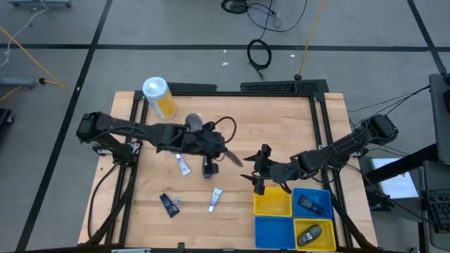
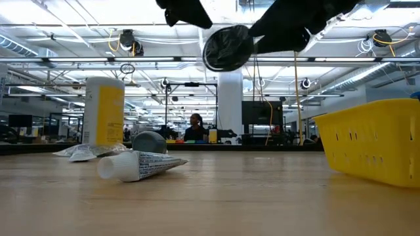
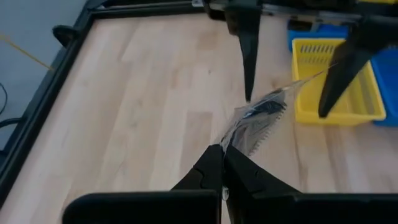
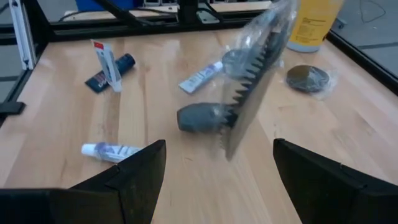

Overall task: Pick & Place Travel size toiletries
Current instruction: Put the black hairbrush into the bottom blue bin

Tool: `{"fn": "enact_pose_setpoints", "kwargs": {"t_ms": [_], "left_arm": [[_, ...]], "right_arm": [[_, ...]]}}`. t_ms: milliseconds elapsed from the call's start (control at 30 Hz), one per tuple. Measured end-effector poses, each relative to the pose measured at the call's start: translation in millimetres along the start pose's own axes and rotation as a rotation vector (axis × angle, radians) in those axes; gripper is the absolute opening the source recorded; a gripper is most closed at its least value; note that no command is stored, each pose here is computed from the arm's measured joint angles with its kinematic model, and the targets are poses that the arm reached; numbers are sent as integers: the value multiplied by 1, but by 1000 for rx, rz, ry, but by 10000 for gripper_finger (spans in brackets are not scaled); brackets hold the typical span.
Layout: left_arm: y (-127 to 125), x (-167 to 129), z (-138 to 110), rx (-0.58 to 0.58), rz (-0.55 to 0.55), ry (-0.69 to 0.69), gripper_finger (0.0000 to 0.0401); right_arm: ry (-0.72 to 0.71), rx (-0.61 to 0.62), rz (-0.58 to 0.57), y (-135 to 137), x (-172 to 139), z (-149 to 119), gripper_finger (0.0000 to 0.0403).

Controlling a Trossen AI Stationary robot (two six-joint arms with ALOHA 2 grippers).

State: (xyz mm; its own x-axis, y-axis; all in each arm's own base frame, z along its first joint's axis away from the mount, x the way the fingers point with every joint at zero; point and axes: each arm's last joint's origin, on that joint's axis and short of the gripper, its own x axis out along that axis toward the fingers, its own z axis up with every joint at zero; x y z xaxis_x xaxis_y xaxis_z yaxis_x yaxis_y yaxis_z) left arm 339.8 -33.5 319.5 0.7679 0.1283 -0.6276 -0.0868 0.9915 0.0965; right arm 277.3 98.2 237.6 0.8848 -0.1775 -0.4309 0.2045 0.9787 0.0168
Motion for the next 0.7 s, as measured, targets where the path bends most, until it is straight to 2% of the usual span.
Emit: {"fn": "enact_pose_setpoints", "kwargs": {"t_ms": [367, 533, 700], "left_arm": [[-13, 3, 6, -33, -2, -77, 0], [-16, 8, 7, -51, 36, -99, 0], [-15, 9, 7, -69, 56, -99, 0]], "right_arm": [[-83, 8, 14, 1, 1, 9, 288], [-102, 8, 15, 0, 1, 12, 286], [-95, 4, 11, 0, 1, 11, 262]]}}
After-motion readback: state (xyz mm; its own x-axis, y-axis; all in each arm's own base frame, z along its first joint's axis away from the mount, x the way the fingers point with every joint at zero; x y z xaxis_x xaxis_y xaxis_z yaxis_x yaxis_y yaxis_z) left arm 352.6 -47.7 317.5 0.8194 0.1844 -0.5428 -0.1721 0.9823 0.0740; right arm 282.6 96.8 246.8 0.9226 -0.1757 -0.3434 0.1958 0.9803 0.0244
